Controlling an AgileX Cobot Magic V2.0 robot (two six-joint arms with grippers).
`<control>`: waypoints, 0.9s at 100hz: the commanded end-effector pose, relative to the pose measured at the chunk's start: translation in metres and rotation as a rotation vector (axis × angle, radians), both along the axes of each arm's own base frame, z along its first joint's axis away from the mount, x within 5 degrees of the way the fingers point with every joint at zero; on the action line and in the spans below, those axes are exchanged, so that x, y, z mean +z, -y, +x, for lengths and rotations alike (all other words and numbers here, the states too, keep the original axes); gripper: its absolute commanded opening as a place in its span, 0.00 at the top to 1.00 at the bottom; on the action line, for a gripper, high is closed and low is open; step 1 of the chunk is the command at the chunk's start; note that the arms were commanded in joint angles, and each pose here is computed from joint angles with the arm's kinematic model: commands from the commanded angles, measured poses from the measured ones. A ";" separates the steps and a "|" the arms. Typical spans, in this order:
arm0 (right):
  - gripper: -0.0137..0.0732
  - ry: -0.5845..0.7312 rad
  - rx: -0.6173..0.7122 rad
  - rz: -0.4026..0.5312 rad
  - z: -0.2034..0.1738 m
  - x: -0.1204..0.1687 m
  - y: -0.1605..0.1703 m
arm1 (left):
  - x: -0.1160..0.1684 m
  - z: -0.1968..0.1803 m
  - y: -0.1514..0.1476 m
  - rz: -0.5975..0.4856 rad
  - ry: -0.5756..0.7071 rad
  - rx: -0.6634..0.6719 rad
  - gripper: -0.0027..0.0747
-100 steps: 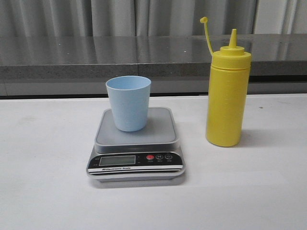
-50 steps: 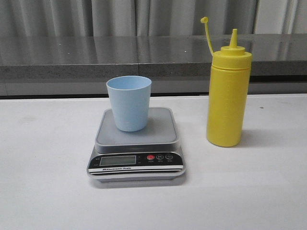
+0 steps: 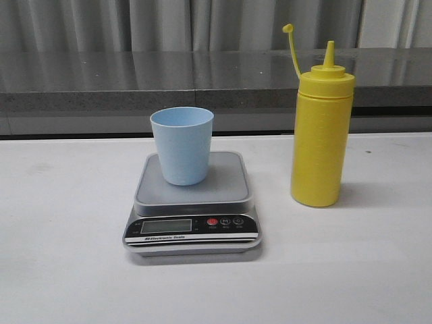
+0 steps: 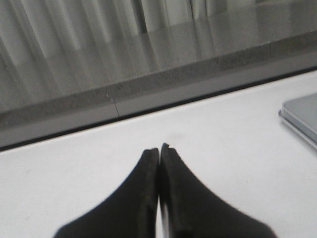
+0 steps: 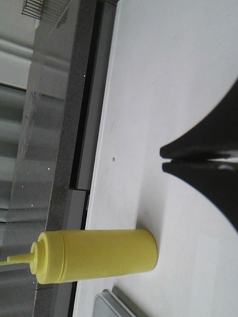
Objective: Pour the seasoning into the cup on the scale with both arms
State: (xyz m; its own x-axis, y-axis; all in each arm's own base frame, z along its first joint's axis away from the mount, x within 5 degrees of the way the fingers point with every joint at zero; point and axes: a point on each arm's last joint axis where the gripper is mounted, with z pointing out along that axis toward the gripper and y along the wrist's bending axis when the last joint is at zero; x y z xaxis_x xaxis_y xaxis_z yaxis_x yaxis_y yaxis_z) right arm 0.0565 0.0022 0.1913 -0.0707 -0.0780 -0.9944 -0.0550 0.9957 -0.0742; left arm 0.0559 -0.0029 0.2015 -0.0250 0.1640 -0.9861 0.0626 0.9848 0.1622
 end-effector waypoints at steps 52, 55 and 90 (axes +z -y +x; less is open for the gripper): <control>0.98 0.095 0.005 -0.005 -0.001 0.008 -0.001 | 0.011 -0.003 0.000 0.004 0.153 -0.005 0.99; 0.98 0.095 0.005 -0.005 -0.001 0.008 -0.001 | 0.011 -0.003 0.000 0.004 0.153 -0.005 0.99; 0.98 0.095 0.005 -0.005 -0.001 0.008 -0.001 | 0.011 -0.003 0.000 0.004 0.153 -0.005 0.99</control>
State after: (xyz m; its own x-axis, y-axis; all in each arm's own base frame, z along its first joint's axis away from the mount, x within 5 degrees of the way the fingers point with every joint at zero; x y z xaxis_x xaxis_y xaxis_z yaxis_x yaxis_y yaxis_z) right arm 0.0566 0.0022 0.1915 -0.0692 -0.0780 -0.9946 -0.0550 0.9957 -0.0742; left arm 0.0559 -0.0031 0.2055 0.0193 0.1792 -0.9836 0.0566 0.9820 0.1800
